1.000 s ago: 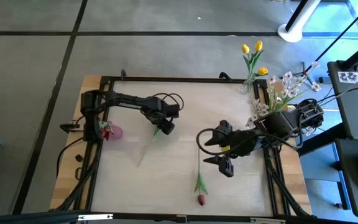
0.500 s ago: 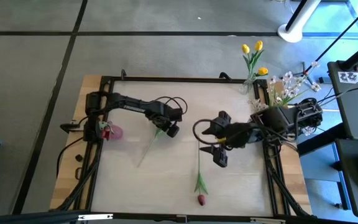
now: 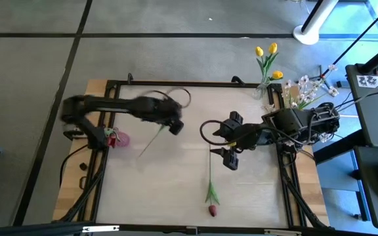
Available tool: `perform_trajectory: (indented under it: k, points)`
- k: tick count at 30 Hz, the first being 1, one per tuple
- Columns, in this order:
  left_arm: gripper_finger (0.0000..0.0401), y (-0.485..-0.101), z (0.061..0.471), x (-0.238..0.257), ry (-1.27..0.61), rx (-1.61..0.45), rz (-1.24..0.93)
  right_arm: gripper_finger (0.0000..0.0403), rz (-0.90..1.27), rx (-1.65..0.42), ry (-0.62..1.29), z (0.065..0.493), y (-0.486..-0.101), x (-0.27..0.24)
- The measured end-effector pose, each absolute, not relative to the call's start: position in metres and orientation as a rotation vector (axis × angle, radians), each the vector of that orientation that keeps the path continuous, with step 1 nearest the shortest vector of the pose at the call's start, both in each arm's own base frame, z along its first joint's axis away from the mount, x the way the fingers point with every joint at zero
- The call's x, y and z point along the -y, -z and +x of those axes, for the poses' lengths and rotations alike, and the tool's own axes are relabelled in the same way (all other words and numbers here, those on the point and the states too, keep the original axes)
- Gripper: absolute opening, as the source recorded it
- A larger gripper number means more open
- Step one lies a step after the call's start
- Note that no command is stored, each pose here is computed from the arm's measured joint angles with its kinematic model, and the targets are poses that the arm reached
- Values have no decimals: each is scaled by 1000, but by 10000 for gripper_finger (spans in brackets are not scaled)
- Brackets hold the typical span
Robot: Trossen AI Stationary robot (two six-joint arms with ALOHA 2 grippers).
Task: Sort flowers into vase by color
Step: Put the left red flower into the purple vase
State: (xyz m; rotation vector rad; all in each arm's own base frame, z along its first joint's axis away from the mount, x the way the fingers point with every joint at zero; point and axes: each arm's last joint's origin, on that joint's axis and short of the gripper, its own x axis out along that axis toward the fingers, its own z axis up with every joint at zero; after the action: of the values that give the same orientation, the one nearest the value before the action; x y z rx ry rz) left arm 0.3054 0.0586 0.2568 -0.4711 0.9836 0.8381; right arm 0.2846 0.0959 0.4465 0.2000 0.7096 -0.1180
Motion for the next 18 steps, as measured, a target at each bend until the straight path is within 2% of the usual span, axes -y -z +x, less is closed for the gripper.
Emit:
perform_trajectory:
  k: [4,8,13,18]
  points:
    - [1,-338,253,-43,-811,-648,-374,294,199,-691,132,286,-448,-96]
    - [1,-393,193,-29,-756,-400,-250,294,192,-650,179,287,-450,-95]
    - [0,-429,131,-20,-668,-201,-129,294,196,-601,272,288,-451,-91]
    - [0,-441,88,-16,-546,-99,-115,294,273,-531,384,293,-454,-80]
